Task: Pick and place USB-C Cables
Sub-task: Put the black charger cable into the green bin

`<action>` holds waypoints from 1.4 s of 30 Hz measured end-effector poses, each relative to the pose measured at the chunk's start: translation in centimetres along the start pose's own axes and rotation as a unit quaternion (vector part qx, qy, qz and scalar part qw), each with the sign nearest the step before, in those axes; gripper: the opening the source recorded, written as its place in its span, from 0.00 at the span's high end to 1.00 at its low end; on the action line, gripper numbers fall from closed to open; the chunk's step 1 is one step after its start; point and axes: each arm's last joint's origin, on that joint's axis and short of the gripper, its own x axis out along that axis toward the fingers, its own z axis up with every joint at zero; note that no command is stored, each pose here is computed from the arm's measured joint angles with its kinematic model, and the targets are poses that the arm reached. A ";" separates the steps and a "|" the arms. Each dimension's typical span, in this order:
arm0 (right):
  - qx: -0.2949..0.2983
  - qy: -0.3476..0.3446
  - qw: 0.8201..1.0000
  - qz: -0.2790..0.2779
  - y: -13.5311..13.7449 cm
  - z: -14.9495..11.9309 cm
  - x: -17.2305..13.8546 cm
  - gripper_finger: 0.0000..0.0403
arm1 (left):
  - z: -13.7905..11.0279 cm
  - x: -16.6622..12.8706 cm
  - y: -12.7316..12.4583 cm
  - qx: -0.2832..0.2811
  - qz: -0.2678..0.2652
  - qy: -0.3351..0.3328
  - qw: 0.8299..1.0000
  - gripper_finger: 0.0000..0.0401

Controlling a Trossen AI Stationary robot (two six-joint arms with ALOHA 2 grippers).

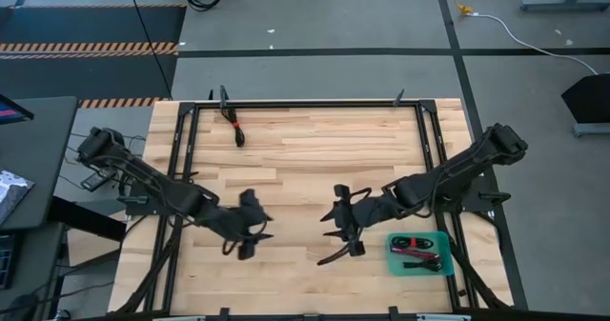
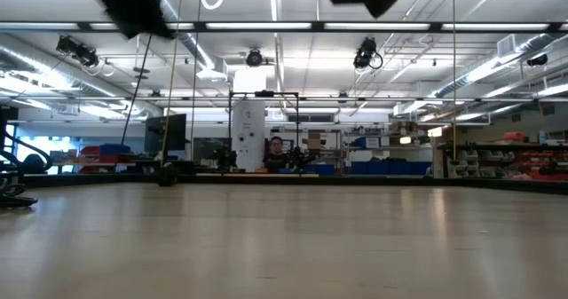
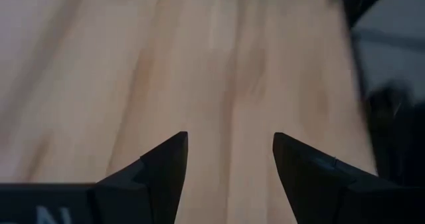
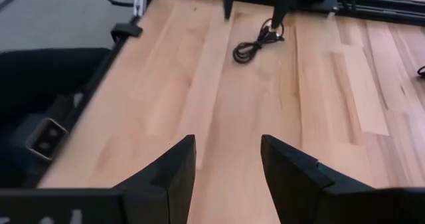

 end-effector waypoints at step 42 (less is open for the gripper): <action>0.044 -0.124 0.991 -0.020 -2.5 -5.1 1.9 0.57 | -9.8 5.9 0.8 0.216 0.081 0.434 0.871 0.49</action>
